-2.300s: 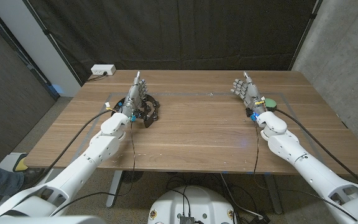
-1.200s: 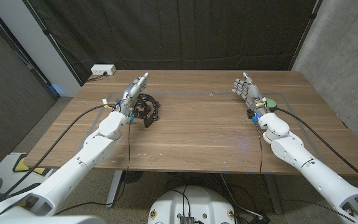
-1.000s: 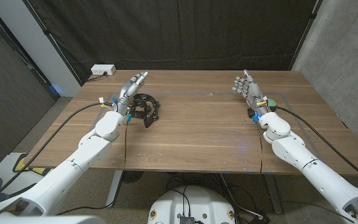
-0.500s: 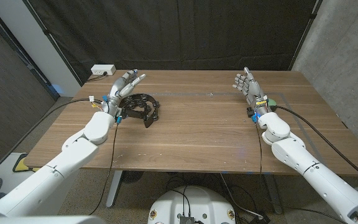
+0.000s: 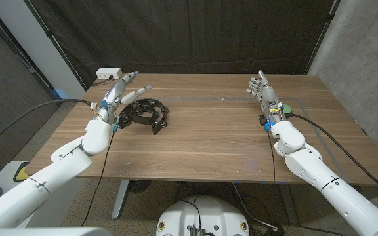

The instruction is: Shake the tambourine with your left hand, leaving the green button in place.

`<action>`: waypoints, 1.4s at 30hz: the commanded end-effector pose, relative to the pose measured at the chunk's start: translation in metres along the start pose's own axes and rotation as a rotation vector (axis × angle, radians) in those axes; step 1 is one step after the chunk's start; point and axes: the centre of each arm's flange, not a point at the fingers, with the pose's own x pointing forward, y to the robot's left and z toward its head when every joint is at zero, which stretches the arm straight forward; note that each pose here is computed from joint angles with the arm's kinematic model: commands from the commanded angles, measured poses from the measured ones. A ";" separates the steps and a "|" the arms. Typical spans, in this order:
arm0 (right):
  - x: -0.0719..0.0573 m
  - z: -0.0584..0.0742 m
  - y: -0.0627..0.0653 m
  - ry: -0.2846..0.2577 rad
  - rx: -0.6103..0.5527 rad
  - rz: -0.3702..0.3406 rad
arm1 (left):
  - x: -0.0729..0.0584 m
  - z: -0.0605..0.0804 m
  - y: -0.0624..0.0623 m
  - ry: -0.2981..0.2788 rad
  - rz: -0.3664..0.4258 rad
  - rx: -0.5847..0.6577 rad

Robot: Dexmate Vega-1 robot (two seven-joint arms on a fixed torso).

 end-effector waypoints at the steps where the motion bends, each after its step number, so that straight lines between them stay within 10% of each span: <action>1: -0.013 0.025 0.007 -0.021 -0.028 -0.028 | -0.023 0.000 0.024 -0.057 0.094 0.330; 17: -0.028 0.032 0.006 -0.016 -0.034 -0.060 | -0.038 -0.001 0.043 -0.018 0.083 0.544; 42: -0.032 0.020 0.007 0.010 -0.007 -0.088 | -0.018 0.011 0.043 -0.050 -0.081 0.966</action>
